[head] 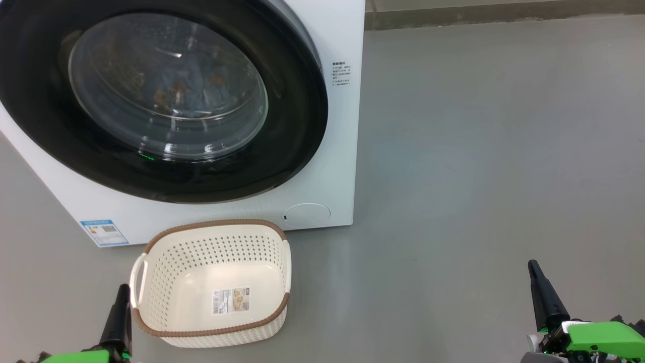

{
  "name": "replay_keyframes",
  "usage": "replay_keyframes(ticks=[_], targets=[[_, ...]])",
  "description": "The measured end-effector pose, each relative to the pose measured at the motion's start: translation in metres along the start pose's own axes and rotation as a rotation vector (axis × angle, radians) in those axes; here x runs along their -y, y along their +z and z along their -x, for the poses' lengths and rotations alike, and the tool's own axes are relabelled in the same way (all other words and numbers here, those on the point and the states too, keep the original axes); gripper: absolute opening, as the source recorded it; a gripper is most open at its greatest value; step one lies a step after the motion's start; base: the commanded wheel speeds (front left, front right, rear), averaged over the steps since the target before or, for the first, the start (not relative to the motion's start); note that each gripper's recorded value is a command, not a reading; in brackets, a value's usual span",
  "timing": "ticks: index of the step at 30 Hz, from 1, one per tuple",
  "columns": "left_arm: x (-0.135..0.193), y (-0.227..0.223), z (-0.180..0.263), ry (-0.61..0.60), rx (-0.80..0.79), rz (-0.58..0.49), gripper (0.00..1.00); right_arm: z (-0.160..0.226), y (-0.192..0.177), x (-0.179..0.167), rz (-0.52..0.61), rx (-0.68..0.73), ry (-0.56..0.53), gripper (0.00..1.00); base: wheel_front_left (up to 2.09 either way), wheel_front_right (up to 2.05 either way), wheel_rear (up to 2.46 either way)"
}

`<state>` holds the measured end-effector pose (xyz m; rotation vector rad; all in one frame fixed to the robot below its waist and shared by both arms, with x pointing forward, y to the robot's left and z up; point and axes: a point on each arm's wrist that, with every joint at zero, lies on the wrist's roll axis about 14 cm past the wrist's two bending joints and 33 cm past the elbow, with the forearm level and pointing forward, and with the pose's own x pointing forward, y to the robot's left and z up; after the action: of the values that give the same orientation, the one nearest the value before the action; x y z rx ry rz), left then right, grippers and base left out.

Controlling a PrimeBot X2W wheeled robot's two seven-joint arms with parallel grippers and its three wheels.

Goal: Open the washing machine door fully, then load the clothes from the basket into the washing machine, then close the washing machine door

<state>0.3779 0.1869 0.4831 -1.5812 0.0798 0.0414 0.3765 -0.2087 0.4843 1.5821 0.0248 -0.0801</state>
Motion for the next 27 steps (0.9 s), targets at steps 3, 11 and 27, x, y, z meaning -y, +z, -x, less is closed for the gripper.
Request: replay_keyframes(ticks=[3, 11, 27], targets=[[0.0000, 0.0000, 0.0000, 0.000, 0.000, 0.000, 0.00, 0.0000, 0.0000, 0.0000, 0.000, 0.000, 0.000, 0.00, 0.00, 0.00, 0.00], [0.0000, 0.0000, 0.0000, 0.000, 0.000, 0.000, 0.00, 0.0000, 0.0000, 0.0000, 0.000, 0.000, 0.000, 0.00, 0.00, 0.00, 0.00], [0.0000, 0.0000, 0.0000, 0.000, 0.000, 0.000, 0.00, 0.0000, 0.0000, 0.0000, 0.000, 0.000, 0.000, 0.00, 0.00, 0.00, 0.00]])
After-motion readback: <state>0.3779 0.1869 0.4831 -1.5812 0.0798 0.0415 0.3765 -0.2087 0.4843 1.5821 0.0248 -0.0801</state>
